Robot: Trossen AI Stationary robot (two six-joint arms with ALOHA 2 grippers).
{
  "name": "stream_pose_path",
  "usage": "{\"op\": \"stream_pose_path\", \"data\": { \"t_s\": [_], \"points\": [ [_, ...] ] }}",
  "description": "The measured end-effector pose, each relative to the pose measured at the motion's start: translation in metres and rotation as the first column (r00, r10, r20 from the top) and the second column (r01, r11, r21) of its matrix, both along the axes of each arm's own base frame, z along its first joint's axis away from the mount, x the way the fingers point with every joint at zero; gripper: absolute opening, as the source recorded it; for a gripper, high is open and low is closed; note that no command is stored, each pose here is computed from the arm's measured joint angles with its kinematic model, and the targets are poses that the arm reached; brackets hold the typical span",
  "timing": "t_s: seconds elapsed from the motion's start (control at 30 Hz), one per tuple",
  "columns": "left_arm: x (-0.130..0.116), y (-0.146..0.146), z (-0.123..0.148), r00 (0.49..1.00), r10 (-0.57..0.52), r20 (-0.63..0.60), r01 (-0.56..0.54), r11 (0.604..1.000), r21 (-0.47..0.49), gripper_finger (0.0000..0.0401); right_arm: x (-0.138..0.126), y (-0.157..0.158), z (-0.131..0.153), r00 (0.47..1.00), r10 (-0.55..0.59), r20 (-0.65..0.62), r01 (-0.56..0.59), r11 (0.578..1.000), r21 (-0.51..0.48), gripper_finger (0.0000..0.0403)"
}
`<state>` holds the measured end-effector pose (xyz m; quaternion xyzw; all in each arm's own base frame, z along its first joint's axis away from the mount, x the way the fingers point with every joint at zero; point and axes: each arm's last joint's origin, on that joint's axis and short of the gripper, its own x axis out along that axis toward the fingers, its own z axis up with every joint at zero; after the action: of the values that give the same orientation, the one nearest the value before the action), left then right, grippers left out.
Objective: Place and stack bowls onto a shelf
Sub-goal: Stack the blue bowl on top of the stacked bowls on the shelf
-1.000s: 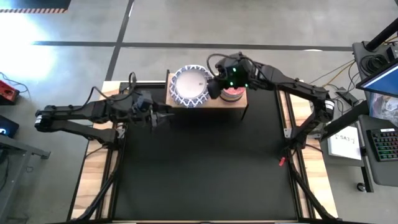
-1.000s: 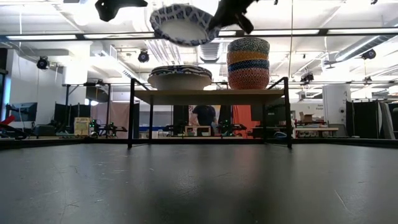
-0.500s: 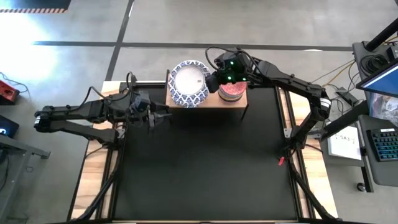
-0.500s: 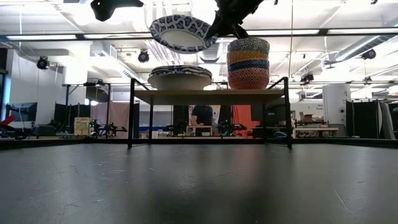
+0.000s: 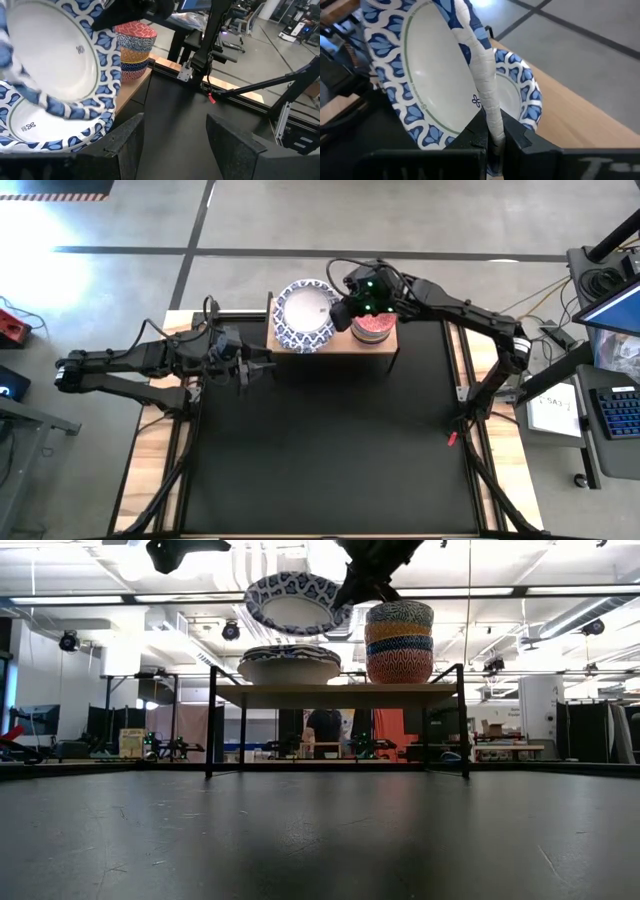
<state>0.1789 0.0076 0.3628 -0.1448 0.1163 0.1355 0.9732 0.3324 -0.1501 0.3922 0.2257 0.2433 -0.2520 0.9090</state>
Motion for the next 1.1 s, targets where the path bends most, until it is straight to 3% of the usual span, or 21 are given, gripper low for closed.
{"op": "stream_pose_path", "data": {
  "t_s": [0.4, 1.1],
  "points": [
    [0.000, 0.000, -0.001, 1.000, -0.001, -0.008, 0.001, 1.000, 0.003, 0.0195, 0.013, -0.006, -0.019, 0.998, 0.014, -0.054, -0.013, 1.000, 0.017, 0.0013],
    [-0.001, 0.000, -0.003, 0.999, -0.003, -0.039, 0.003, 1.000, 0.010, 0.0195, 0.012, -0.005, -0.012, 0.995, 0.064, -0.070, -0.068, 0.996, -0.057, 0.0013]
  ]
}}
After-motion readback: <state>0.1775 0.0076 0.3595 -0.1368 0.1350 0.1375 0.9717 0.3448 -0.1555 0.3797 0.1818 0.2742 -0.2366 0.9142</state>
